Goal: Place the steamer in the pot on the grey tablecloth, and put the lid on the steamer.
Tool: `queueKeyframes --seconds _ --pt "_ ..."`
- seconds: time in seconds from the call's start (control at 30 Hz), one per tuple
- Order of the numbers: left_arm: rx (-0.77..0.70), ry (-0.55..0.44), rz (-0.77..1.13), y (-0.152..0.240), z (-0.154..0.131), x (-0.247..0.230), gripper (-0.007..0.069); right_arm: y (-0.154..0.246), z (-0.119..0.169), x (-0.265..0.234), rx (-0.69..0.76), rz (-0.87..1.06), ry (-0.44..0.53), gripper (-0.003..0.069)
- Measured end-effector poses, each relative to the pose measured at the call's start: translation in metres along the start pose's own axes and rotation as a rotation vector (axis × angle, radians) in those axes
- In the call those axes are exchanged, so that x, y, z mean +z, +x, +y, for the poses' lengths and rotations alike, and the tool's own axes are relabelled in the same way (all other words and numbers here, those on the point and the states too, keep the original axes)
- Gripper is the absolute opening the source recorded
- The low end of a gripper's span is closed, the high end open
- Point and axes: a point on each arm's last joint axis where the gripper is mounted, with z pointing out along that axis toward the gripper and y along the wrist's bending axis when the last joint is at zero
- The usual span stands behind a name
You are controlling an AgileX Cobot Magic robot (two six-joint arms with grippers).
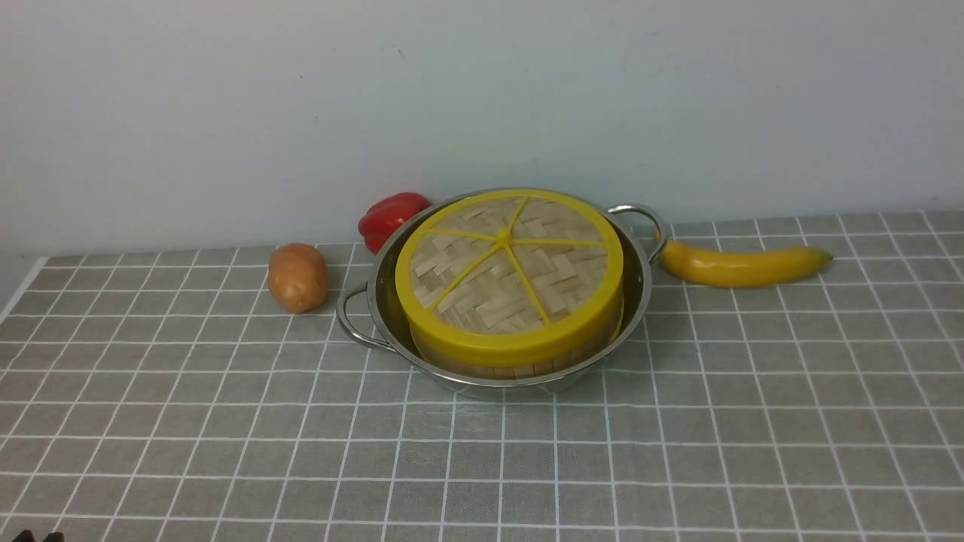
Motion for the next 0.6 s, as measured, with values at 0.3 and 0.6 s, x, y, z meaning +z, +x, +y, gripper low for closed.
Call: queueKeyframes --seconds 0.3,0.6 --pt "-0.001 0.0 -0.001 0.0 0.0 0.0 0.0108 0.068 -0.025 0.01 -0.008 -0.229 0.26 0.024" --pt "-0.002 0.0 -0.003 0.0 0.0 0.0 0.0118 0.115 -0.034 0.027 0.016 -0.162 0.295 0.024"
